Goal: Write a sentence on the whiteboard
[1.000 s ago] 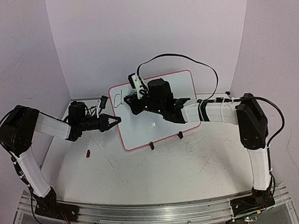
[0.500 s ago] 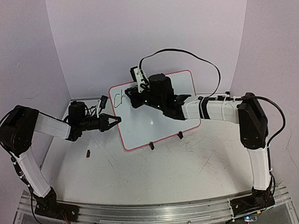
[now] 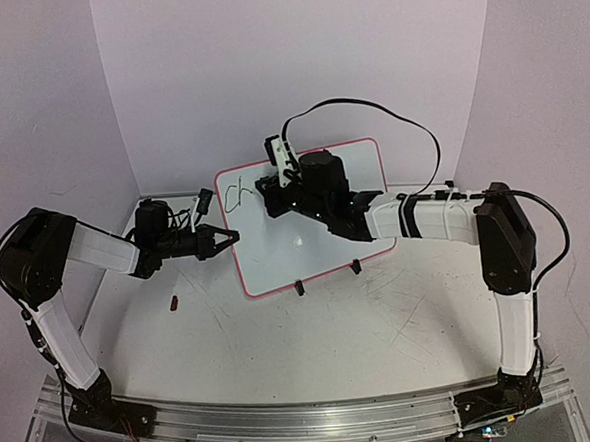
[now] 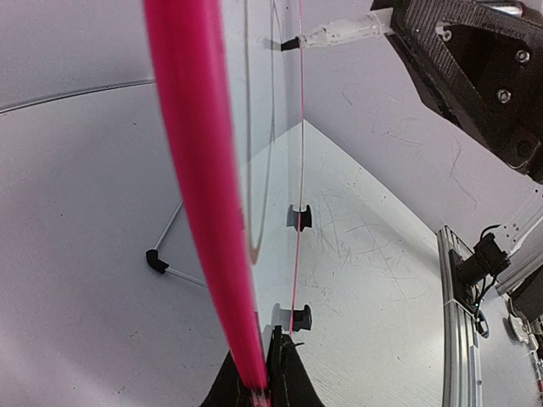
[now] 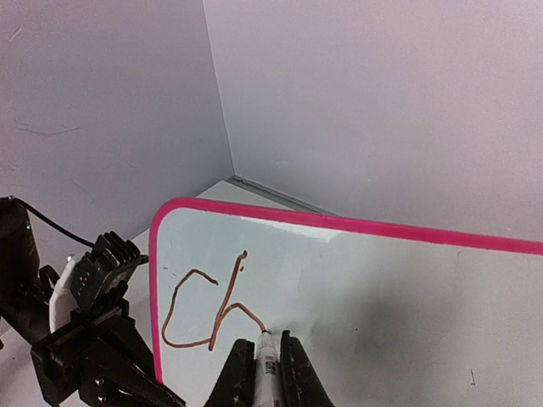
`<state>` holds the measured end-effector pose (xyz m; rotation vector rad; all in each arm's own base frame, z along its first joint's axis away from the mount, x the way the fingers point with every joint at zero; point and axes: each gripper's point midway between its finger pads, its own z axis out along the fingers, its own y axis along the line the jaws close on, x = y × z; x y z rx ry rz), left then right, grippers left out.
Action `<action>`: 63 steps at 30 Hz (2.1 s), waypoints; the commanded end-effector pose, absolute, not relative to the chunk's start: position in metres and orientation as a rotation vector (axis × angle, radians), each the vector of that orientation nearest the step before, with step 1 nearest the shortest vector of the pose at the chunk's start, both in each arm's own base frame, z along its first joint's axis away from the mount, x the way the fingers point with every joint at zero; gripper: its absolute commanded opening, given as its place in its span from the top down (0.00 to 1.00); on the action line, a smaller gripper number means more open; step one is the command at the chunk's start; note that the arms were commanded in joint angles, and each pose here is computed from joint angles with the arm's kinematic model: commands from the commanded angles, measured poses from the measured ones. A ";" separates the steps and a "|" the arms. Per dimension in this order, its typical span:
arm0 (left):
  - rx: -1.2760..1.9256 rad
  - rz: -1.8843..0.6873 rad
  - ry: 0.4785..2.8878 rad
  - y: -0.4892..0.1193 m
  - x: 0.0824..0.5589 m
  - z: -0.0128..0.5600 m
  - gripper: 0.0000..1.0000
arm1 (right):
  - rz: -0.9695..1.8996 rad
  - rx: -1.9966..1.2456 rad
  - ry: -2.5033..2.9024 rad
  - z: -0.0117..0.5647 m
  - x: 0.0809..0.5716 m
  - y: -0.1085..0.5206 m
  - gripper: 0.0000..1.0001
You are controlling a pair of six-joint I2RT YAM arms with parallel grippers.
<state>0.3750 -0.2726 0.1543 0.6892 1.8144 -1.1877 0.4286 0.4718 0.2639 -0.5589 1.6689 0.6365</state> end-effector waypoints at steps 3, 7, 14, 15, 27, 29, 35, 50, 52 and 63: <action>0.723 -1.044 1.727 -0.269 0.392 0.173 1.00 | 0.653 -0.533 1.669 0.271 0.425 0.462 1.00; 0.724 -1.043 1.728 -0.270 0.392 0.173 1.00 | 0.650 -0.532 1.691 0.263 0.423 0.458 1.00; 0.725 -1.045 1.736 -0.270 0.393 0.169 1.00 | 0.681 -0.527 1.644 0.291 0.416 0.456 1.00; 0.724 -1.044 1.738 -0.270 0.393 0.168 1.00 | 0.708 -0.535 1.627 0.301 0.412 0.457 1.00; 0.726 -1.028 1.737 -0.270 0.394 0.171 1.00 | 0.774 -0.542 1.535 0.336 0.406 0.445 1.00; 0.721 -1.019 1.737 -0.268 0.394 0.172 1.00 | 0.749 -0.548 1.537 0.332 0.409 0.444 1.00; 0.712 -1.007 1.733 -0.267 0.395 0.176 1.00 | 0.782 -0.609 1.562 0.317 0.409 0.458 1.00; 0.705 -1.001 1.746 -0.267 0.398 0.173 1.00 | 0.749 -0.612 1.593 0.302 0.414 0.457 1.00; 0.706 -1.000 1.744 -0.267 0.398 0.174 1.00 | 0.753 -0.614 1.609 0.297 0.415 0.460 1.00; 0.710 -1.000 1.746 -0.267 0.397 0.173 1.00 | 0.742 -0.586 1.632 0.288 0.426 0.462 1.00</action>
